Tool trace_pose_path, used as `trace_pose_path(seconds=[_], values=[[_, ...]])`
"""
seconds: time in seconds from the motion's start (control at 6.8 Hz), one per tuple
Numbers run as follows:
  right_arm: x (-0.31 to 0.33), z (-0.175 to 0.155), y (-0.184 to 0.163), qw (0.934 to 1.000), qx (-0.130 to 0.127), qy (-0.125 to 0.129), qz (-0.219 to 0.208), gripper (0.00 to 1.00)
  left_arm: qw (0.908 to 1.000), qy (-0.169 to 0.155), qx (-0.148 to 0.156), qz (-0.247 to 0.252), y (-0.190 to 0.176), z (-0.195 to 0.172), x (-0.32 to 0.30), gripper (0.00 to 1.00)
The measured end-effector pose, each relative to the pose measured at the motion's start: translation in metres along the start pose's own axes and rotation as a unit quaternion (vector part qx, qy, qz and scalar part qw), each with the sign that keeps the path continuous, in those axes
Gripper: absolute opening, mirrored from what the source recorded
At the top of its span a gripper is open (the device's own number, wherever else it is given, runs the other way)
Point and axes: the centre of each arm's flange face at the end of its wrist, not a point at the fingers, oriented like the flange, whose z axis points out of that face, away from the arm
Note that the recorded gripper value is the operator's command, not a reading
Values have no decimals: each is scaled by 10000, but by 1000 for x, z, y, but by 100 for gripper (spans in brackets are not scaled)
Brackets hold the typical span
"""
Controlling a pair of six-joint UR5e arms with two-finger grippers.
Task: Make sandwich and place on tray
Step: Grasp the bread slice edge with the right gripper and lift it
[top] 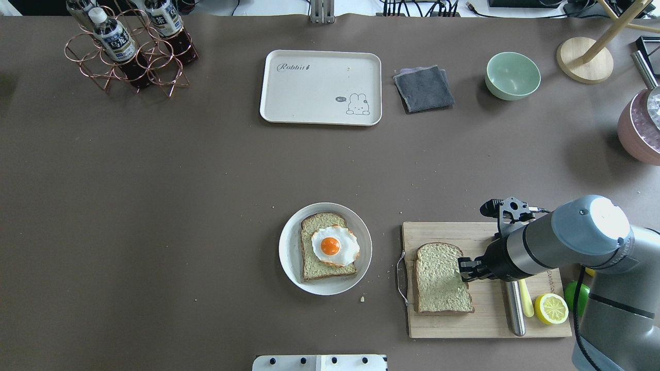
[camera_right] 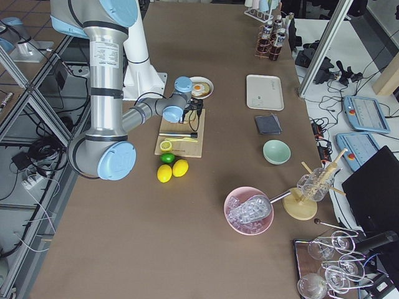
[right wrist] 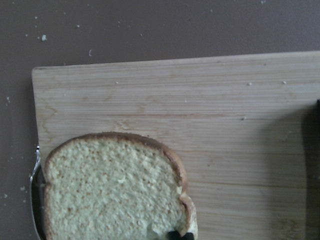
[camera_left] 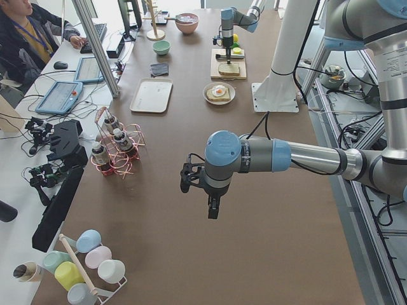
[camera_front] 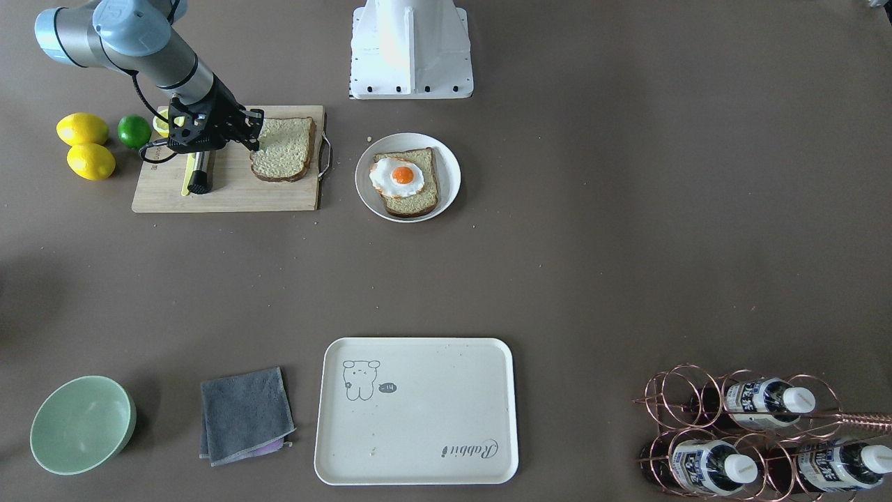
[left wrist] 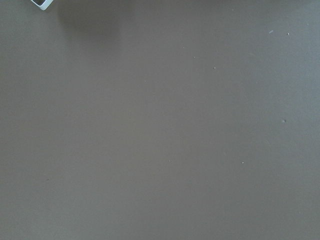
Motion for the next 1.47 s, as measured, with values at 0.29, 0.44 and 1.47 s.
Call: trace_pose_path(seconds=[0.29,0.44,1.47], values=[[0,-9,-3,9998,-68,-195,-67,0,10000,-1,9,-4,0,-1,0,98],[3,-12,-4,9989,-130,-414,-155,0,10000,-3,24,6,0,-2,1,98],[65,-42,-53,9826,-447,-1734,-490,0,9998,-34,191,-43,8,-17,1,98]])
